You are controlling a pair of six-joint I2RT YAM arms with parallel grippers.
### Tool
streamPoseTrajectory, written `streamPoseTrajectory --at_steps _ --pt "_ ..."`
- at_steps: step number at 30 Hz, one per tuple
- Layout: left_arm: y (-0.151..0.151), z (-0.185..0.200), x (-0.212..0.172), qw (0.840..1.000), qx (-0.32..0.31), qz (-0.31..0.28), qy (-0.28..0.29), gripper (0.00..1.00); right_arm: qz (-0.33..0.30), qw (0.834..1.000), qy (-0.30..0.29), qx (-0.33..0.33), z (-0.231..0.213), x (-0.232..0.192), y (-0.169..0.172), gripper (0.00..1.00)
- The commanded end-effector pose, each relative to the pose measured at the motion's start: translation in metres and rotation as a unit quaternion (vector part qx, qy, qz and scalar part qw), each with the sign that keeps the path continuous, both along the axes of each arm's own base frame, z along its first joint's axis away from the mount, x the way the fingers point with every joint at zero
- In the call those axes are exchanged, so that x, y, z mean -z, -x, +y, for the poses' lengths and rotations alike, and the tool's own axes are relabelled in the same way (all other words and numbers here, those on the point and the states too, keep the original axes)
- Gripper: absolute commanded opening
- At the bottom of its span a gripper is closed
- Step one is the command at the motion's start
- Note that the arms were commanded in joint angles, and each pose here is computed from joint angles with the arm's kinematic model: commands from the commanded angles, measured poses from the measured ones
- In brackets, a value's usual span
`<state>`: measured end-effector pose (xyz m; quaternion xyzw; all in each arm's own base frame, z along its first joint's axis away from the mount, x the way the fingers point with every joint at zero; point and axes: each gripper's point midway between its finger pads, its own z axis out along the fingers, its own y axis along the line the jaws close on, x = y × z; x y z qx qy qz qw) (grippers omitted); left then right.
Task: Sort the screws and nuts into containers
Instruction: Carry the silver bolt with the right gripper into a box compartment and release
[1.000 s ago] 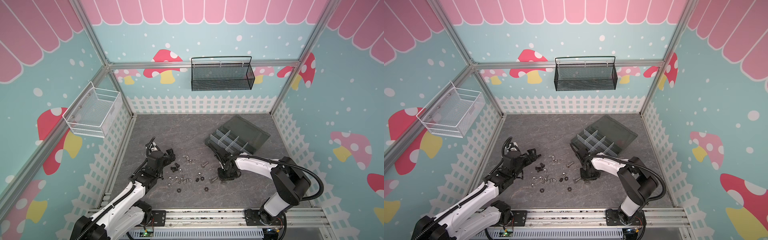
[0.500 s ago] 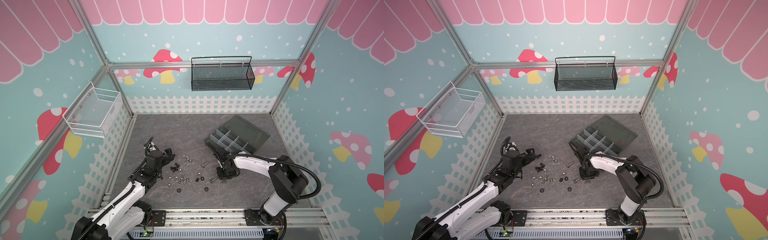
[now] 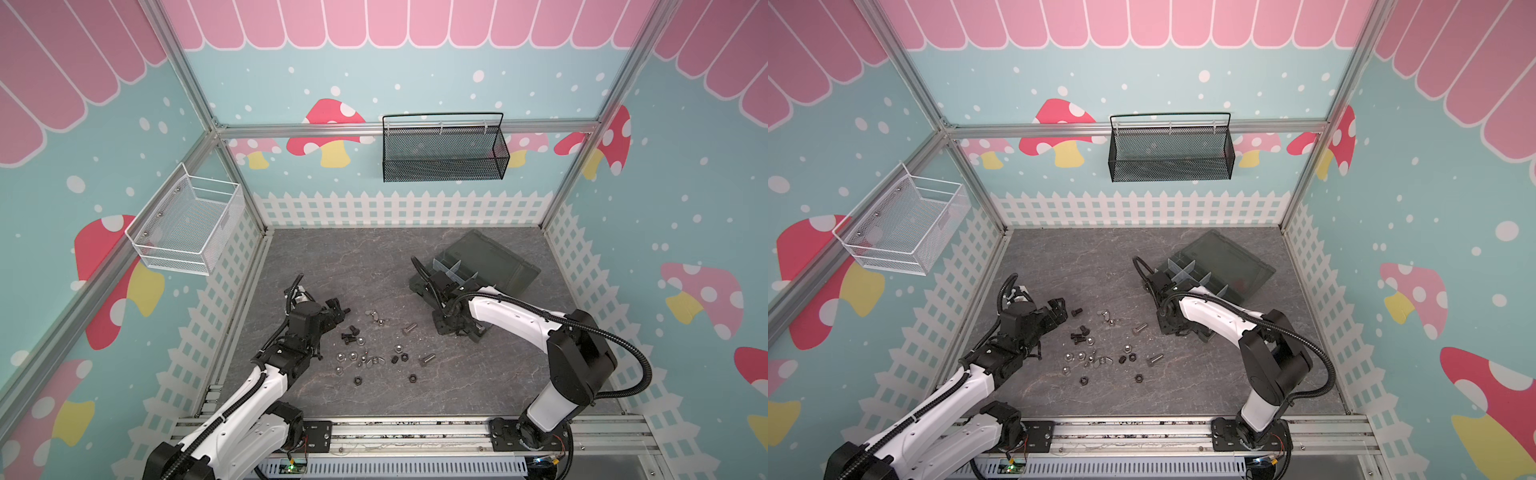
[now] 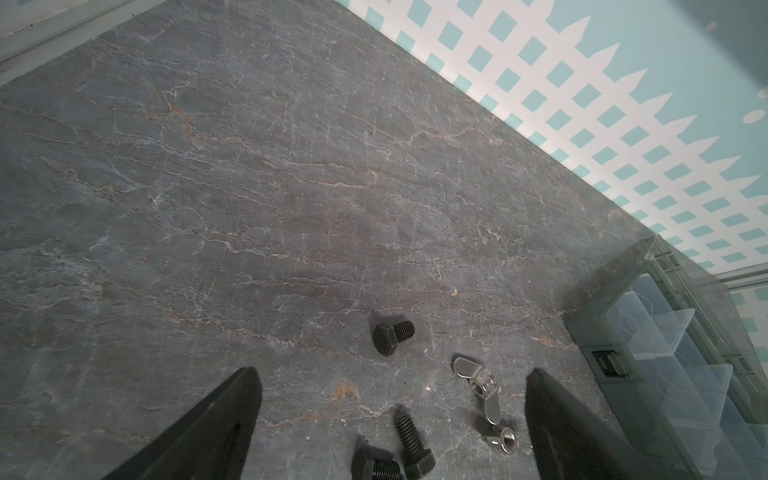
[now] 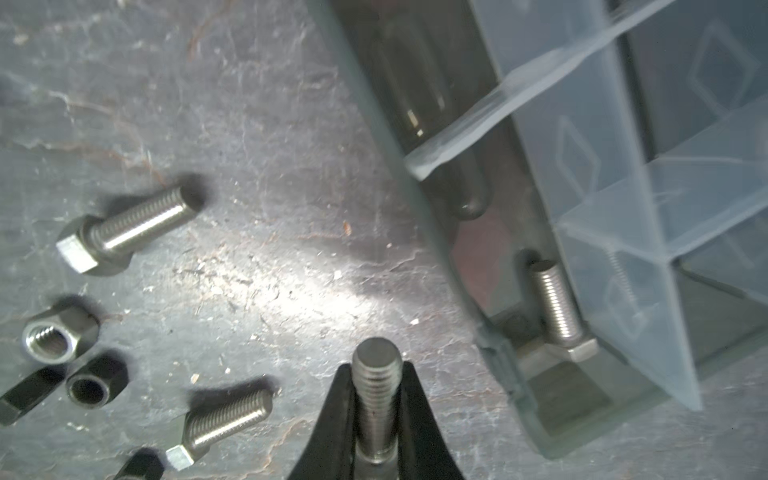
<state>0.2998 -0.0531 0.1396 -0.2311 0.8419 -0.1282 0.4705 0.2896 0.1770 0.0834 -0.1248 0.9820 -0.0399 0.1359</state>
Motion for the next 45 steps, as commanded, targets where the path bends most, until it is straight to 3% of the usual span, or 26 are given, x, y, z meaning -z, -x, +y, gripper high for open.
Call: streamPoseTrajectory --at_steps 1,6,19,34,45 --pt "0.002 0.004 -0.003 1.000 -0.008 0.000 -0.002 1.00 -0.038 0.999 0.036 0.013 -0.025 -0.023 -0.016 0.00" --pt "0.001 0.004 -0.004 1.000 -0.007 -0.001 -0.002 1.00 -0.069 0.997 0.027 0.034 -0.043 -0.034 -0.031 0.00" --pt "0.000 0.001 -0.007 1.000 -0.002 -0.005 0.009 1.00 -0.127 0.991 0.034 -0.022 -0.046 -0.039 -0.051 0.00" --pt "0.000 0.000 -0.004 1.000 -0.002 -0.002 0.013 1.00 -0.088 0.994 0.052 -0.028 -0.052 0.006 -0.045 0.00" --pt "0.001 -0.001 -0.001 1.000 0.000 0.002 0.015 1.00 -0.066 0.996 0.057 -0.025 -0.055 0.029 -0.038 0.11"
